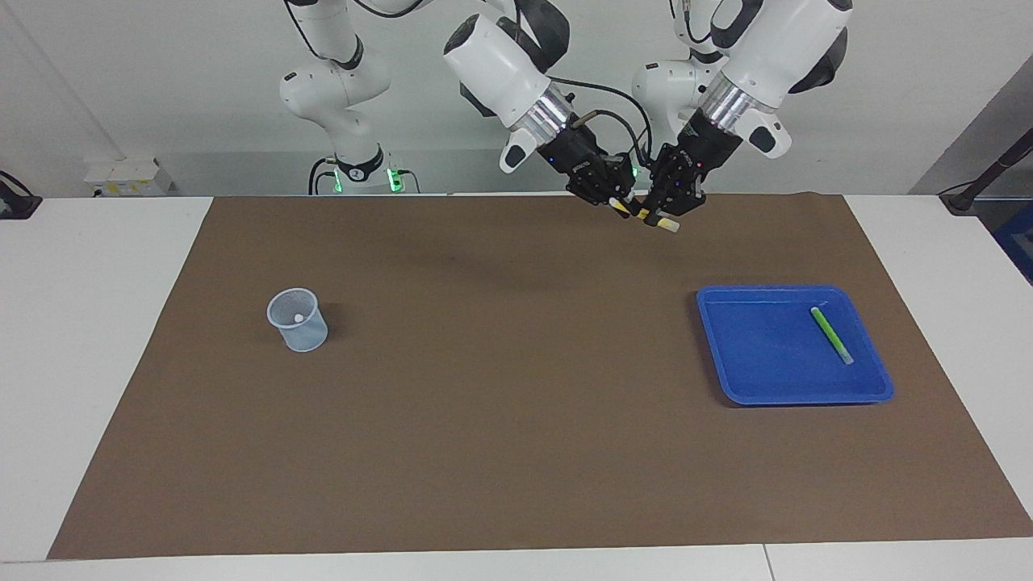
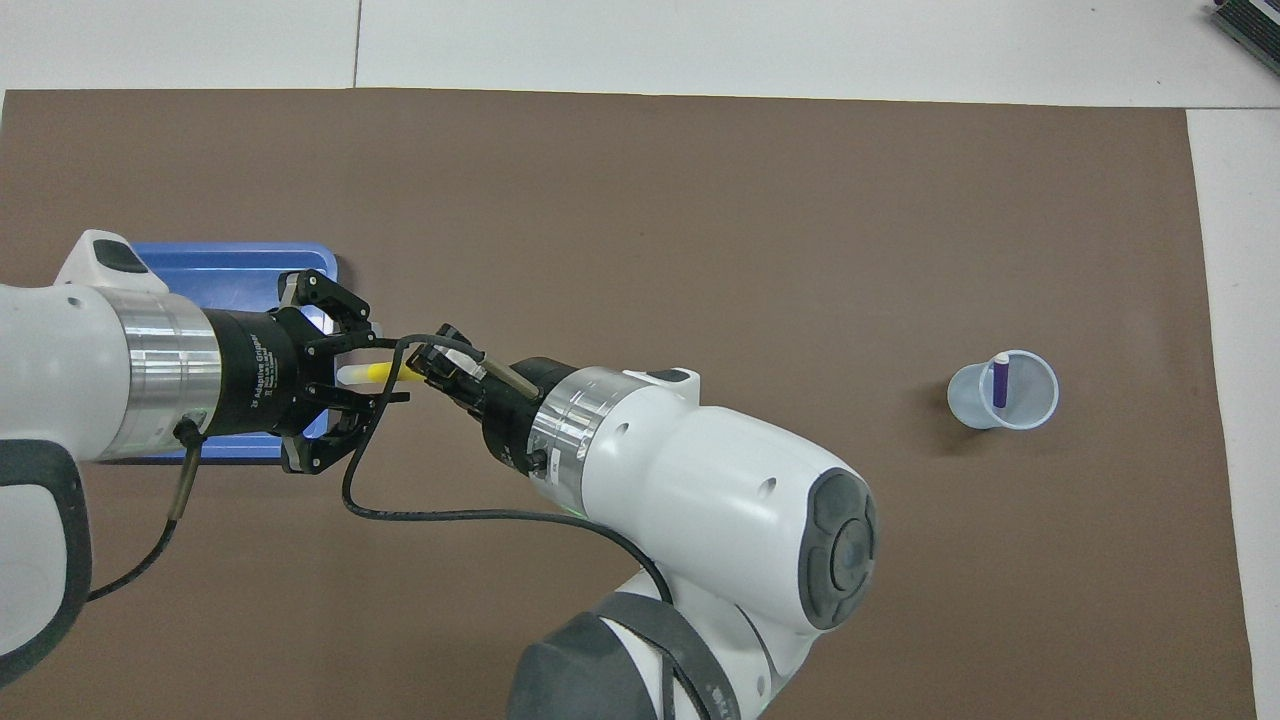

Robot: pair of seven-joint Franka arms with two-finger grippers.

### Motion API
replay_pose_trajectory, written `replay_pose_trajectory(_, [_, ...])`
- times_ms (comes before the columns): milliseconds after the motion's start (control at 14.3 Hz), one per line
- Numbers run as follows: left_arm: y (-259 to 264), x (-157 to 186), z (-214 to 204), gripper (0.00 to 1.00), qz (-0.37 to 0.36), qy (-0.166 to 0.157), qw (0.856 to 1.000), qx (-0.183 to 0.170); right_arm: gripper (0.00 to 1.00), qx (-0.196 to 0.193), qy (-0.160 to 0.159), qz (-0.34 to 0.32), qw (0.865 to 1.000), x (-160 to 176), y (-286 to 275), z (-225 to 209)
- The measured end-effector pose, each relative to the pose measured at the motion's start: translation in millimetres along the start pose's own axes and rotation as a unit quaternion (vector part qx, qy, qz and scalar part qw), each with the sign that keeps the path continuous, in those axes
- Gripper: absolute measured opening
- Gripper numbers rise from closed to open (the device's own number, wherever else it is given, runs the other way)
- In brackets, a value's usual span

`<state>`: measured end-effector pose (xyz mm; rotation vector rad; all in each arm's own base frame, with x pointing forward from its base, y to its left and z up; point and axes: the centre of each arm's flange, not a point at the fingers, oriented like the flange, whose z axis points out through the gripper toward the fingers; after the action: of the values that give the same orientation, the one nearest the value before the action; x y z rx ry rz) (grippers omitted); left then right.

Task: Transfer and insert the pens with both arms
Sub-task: 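Pull the yellow pen away with the right gripper while the left gripper opens, then carry the yellow pen to the clear cup with the right gripper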

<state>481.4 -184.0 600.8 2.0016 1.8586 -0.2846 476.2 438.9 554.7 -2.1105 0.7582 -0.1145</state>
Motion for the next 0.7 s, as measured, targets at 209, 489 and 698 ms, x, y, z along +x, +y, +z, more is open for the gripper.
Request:
replay_pose_trajectory(209, [0.0, 0.1, -0.1, 0.8, 0.002, 0.0, 1.0, 0.0, 0.19, -0.026, -0.014, -0.026, 0.999, 4.5, 5.8, 2.4])
replay_pose_trajectory(489, [-2.2, 4.7, 1.1, 0.73, 0.069, 0.002, 0.998, 0.012, 0.19, -0.103, -0.061, -0.13, 0.984, 42.7, 19.8, -20.7])
replay_pose_trajectory(698, [-7.6, 28.8, -1.7, 0.7, 0.18, 0.002, 0.983, 0.036, 0.19, -0.171, -0.085, -0.23, 0.954, 71.7, 33.4, -48.3])
